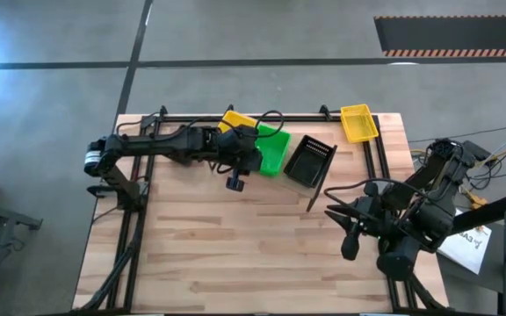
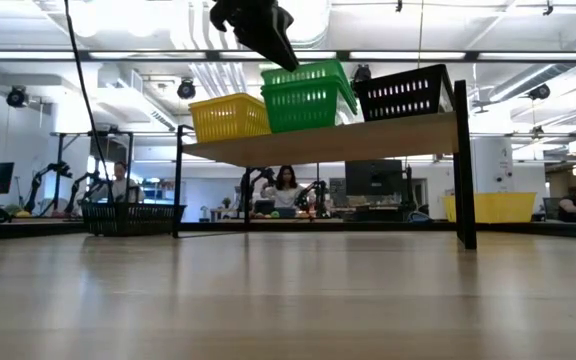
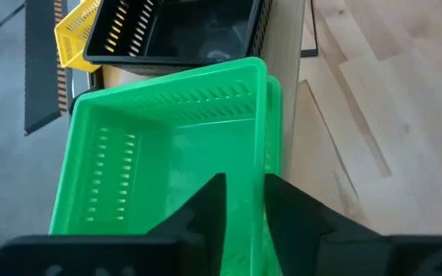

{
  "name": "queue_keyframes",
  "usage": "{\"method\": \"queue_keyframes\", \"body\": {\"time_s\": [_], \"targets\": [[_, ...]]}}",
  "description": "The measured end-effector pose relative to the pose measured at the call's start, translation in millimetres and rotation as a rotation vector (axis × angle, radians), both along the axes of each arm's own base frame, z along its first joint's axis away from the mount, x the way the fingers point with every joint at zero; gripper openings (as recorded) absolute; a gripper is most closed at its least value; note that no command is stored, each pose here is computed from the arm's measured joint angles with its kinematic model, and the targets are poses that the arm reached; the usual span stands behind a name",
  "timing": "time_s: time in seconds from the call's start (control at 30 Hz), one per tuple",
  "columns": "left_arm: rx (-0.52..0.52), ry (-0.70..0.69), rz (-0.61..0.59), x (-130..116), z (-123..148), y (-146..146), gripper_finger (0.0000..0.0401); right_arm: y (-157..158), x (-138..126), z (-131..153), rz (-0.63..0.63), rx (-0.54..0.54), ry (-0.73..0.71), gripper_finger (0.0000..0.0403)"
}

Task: Stack baskets on shelf by color
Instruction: Stack the green bin on top of the green bin, then stack the black bin on top of the black bin

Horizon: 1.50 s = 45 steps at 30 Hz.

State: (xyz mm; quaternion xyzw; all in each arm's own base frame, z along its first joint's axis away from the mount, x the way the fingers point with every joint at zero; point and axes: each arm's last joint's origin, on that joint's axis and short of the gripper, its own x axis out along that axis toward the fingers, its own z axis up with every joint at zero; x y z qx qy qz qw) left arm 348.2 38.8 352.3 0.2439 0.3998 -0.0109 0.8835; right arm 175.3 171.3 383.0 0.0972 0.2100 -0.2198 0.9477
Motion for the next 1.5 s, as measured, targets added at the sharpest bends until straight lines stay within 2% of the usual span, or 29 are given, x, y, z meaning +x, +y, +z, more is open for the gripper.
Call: {"method": "queue_keyframes", "body": {"time_s": [0.13,0.3,0.4,0.67,0.83,1.03,1.13,1.27,1.37,1.5], "targets": [[-0.013,0.0,0.004,-1,1,2,0.0103,0,0,0,0.0,0.0,0.0,0.0053],[-0.114,-0.05,-0.102,1,10,-2,0.0125,0,0,0,0.0,0.0,0.0,0.0053],[-0.126,-0.053,-0.13,3,3,-7,0.0131,0,0,0,0.0,-0.001,0.001,0.0053],[0.002,0.024,-0.007,15,-19,0,0.0132,0,0,0,0.005,-0.009,0.005,0.0053],[0.072,0.052,0.005,15,-21,1,0.0132,0,0,0,0.005,-0.008,0.005,0.0053],[0.092,0.044,0.022,9,-13,1,0.0132,0,0,0,0.004,-0.008,0.004,0.0053],[0.071,0.027,0.051,0,-4,-2,0.0132,0,0,0,0.005,-0.008,0.005,0.0053],[-0.038,0.033,0.12,-26,12,-15,0.0132,0,0,0,0.004,-0.008,0.004,0.0053],[-0.102,0.126,0.166,-55,20,-27,0.0132,0,0,0,0.005,-0.008,0.005,0.0053],[-0.153,0.3,0.24,-97,13,-36,0.0132,0,0,0,0.004,-0.009,0.005,0.0053]]}}
